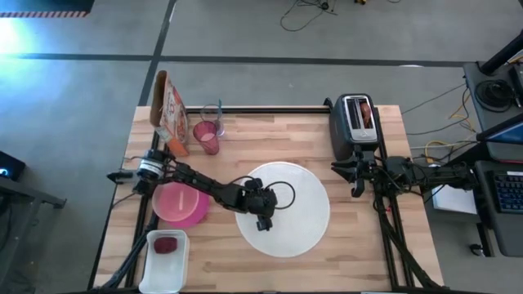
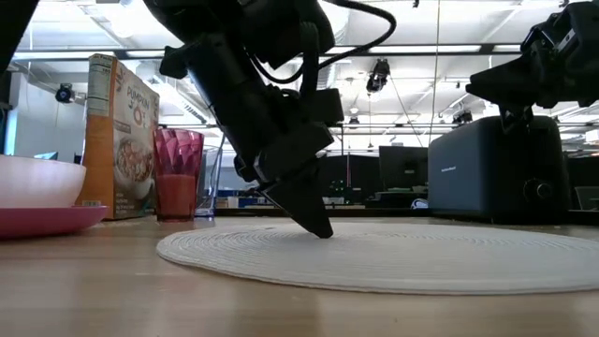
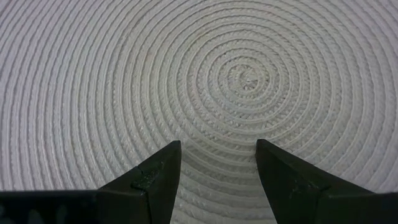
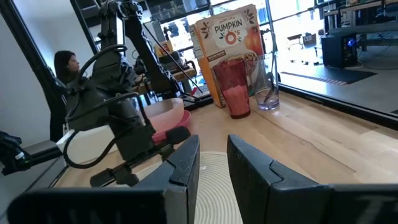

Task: Arrange a breakfast setting
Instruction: Adjust the white placemat

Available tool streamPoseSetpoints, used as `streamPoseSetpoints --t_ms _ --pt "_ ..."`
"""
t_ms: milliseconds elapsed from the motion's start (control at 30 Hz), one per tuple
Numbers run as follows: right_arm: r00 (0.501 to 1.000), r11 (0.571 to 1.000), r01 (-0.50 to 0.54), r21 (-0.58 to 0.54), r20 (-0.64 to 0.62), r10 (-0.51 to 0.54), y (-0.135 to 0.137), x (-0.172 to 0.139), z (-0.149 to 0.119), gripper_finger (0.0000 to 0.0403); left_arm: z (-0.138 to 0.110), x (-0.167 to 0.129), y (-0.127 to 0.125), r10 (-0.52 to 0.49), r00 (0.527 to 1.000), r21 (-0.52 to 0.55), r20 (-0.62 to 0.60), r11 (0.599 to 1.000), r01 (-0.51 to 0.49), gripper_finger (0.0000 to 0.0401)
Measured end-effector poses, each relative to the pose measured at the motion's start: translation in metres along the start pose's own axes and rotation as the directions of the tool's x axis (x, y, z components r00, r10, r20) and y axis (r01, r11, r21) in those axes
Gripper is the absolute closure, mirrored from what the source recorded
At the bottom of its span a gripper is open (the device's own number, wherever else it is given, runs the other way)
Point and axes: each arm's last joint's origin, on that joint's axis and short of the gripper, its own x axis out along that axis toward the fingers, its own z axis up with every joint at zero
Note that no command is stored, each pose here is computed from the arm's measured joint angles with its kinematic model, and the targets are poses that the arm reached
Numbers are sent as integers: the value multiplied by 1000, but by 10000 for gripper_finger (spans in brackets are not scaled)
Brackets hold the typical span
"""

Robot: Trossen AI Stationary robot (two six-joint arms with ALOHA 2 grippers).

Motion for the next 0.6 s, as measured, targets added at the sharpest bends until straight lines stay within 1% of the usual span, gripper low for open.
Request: streamPoseSetpoints --t_ms 300,600 --pt "1000 1000 0 0 0 0 0 0 0 330 3 -6 19 56 997 -17 -53 998 -57 210" --pt "1000 1000 0 0 0 0 0 0 0 330 -1 -20 31 112 984 5 -138 994 -113 210"
